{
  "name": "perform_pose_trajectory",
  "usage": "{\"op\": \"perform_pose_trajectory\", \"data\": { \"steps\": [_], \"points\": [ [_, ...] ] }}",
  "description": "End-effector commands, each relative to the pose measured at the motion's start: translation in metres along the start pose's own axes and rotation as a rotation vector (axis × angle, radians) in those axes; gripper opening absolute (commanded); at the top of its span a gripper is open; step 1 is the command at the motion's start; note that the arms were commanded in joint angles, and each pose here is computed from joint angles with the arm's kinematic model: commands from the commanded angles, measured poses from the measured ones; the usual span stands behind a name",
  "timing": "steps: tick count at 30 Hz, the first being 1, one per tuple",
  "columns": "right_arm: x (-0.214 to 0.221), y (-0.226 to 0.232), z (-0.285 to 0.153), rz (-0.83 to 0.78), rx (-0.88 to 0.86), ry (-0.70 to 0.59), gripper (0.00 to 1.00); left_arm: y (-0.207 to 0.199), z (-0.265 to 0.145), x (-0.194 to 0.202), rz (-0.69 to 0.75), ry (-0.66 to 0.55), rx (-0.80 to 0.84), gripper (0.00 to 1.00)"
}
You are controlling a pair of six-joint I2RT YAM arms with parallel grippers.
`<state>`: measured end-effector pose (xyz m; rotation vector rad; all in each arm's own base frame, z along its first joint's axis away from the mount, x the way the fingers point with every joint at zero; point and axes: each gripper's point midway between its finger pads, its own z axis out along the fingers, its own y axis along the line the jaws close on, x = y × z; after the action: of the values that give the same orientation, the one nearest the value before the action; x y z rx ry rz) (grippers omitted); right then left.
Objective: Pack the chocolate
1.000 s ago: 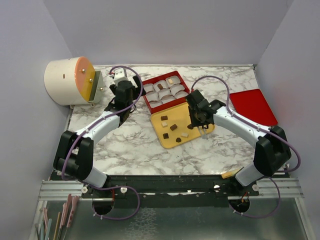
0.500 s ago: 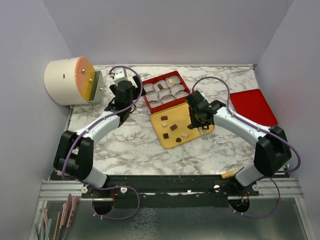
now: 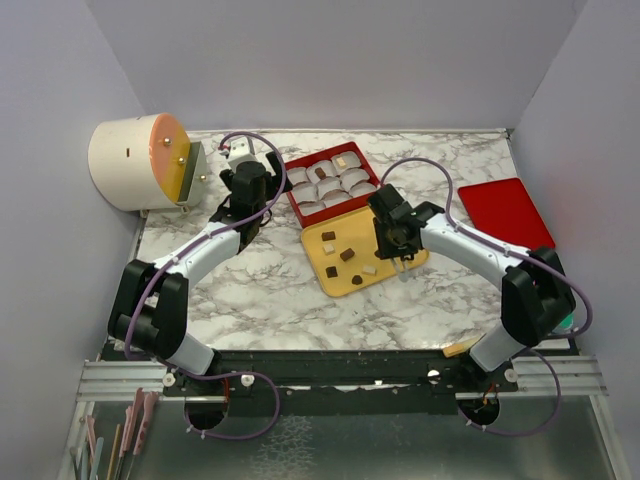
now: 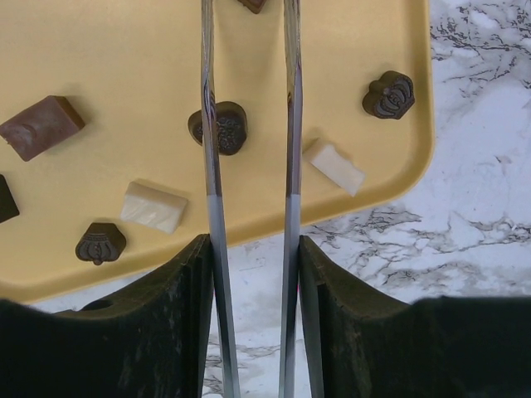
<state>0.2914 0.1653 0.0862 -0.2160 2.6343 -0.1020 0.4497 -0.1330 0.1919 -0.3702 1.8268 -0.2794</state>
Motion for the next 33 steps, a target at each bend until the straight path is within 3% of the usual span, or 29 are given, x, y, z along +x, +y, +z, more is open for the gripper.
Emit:
{"op": "perform_pose_trajectory", "data": {
  "steps": [1, 12, 18, 31, 33],
  "points": [
    [0.001, 0.003, 0.009, 0.02, -0.002, 0.007, 0.46, 0.0, 0.004, 0.005, 0.002, 0.008, 0.009, 0.94],
    [0.001, 0.005, 0.023, 0.005, 0.019, 0.021, 0.44, 0.002, 0.005, 0.008, 0.008, 0.013, 0.003, 0.94],
    [-0.003, 0.003, 0.021, 0.007, 0.033, 0.009, 0.31, 0.002, 0.005, 0.008, 0.009, 0.013, 0.003, 0.94],
    [-0.02, -0.003, -0.001, 0.005, 0.035, -0.048, 0.19, 0.003, 0.005, 0.006, 0.006, 0.009, -0.001, 0.94],
    [-0.023, -0.003, -0.004, 0.0, 0.027, -0.056, 0.12, 0.003, 0.004, 0.005, 0.007, 0.006, -0.003, 0.94]
  ]
}}
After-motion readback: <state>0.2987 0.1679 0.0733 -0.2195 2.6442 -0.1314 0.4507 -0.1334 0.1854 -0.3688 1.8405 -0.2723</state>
